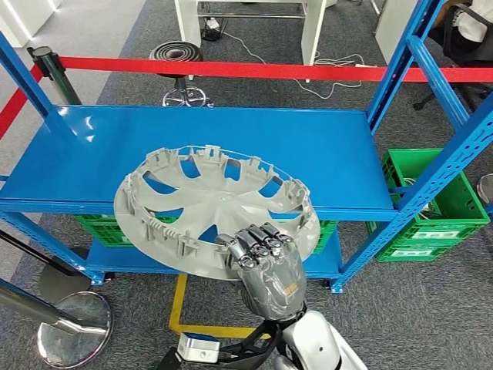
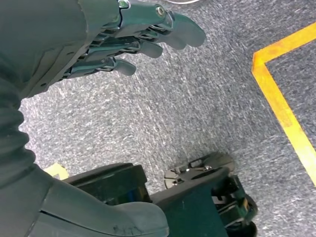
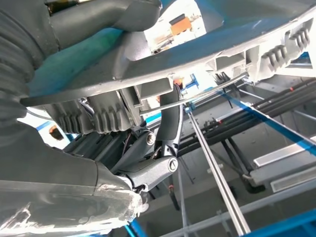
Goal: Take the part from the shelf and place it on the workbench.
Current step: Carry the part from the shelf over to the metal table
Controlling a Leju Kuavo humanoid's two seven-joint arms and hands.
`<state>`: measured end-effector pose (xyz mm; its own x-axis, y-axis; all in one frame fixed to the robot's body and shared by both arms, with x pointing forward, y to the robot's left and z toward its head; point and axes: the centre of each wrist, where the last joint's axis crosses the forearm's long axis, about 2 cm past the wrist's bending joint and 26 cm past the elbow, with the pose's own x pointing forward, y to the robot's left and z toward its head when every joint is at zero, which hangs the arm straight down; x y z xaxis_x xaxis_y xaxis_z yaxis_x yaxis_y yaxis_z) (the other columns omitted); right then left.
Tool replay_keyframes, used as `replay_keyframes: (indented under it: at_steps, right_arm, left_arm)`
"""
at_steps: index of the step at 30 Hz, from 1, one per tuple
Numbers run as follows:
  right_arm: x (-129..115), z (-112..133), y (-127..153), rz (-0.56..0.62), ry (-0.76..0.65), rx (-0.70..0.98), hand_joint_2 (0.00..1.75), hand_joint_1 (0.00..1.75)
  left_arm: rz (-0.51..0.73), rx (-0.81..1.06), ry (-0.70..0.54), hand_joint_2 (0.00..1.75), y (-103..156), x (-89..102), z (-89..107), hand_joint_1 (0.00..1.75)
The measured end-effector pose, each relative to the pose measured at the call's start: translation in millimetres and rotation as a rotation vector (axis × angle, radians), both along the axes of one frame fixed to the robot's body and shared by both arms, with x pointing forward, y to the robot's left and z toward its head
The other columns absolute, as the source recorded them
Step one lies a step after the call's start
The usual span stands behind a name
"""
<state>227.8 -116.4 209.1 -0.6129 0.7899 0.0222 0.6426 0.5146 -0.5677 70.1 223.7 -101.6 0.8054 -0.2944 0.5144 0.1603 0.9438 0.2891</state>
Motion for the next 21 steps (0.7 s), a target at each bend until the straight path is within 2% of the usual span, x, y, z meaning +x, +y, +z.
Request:
replay_keyframes:
  at_steps: [21]
  right_arm:
    - [-4,-12,-4,-0.023,0.024,-0.037,1.75,1.75]
  left_arm:
    - [-0.007,0.007,0.011,1.75,1,-0.8,-0.3,0.0]
